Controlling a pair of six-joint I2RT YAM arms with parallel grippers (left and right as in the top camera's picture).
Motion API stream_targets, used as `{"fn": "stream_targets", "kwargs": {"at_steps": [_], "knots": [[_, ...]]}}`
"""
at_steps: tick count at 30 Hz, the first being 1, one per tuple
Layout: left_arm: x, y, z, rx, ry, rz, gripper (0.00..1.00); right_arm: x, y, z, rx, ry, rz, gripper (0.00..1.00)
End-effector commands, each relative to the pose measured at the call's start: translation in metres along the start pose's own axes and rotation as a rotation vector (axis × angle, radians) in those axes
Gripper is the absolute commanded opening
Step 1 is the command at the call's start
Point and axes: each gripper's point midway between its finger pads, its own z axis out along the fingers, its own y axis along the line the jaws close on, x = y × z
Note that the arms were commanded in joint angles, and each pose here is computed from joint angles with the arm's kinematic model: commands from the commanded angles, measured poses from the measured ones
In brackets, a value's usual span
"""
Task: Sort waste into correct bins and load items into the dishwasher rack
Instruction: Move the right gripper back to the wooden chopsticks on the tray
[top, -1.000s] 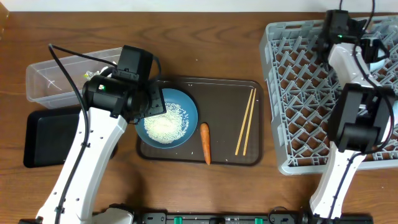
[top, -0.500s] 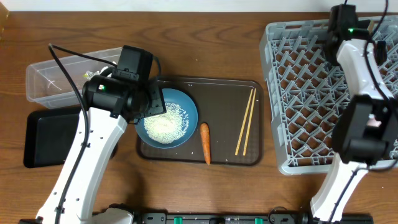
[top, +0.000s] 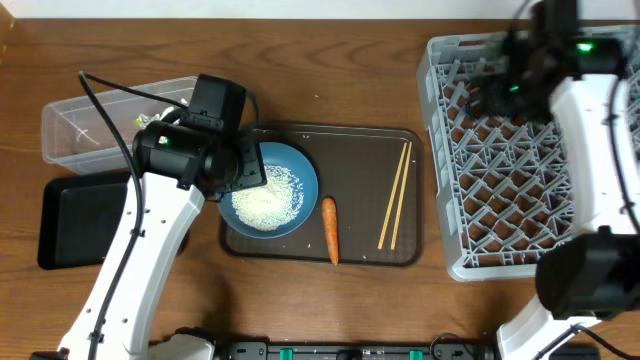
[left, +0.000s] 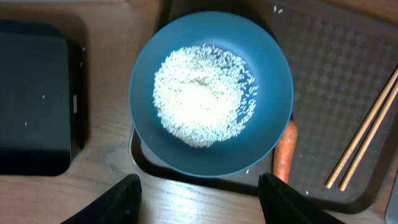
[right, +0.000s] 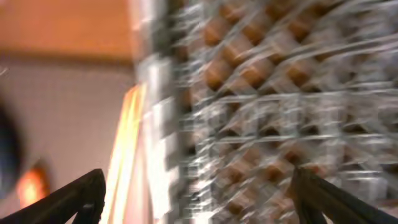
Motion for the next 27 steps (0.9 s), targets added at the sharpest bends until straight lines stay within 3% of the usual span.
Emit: {"fn": "stream_targets", "kwargs": {"at_steps": [1,7,13,23,27], "knots": [[0.002,0.005,0.0,-0.019,0.007,-0.013,0.61,0.02,0.057,0.007,-0.107,0.072,-0.088,0.9],[0.006,0.007,0.0,-0.026,0.022,-0.012,0.62,0.054,0.112,0.022,-0.063,0.145,-0.139,0.92],[0.007,0.008,0.0,-0.03,0.029,-0.011,0.61,0.1,0.131,0.057,0.057,0.229,-0.043,0.91],[0.008,0.008,0.001,-0.032,0.033,-0.011,0.61,0.154,0.134,0.113,0.169,0.254,0.08,0.67],[0.01,0.009,0.002,-0.034,0.038,-0.011,0.61,0.167,0.137,0.127,0.167,0.247,0.092,0.51]]}}
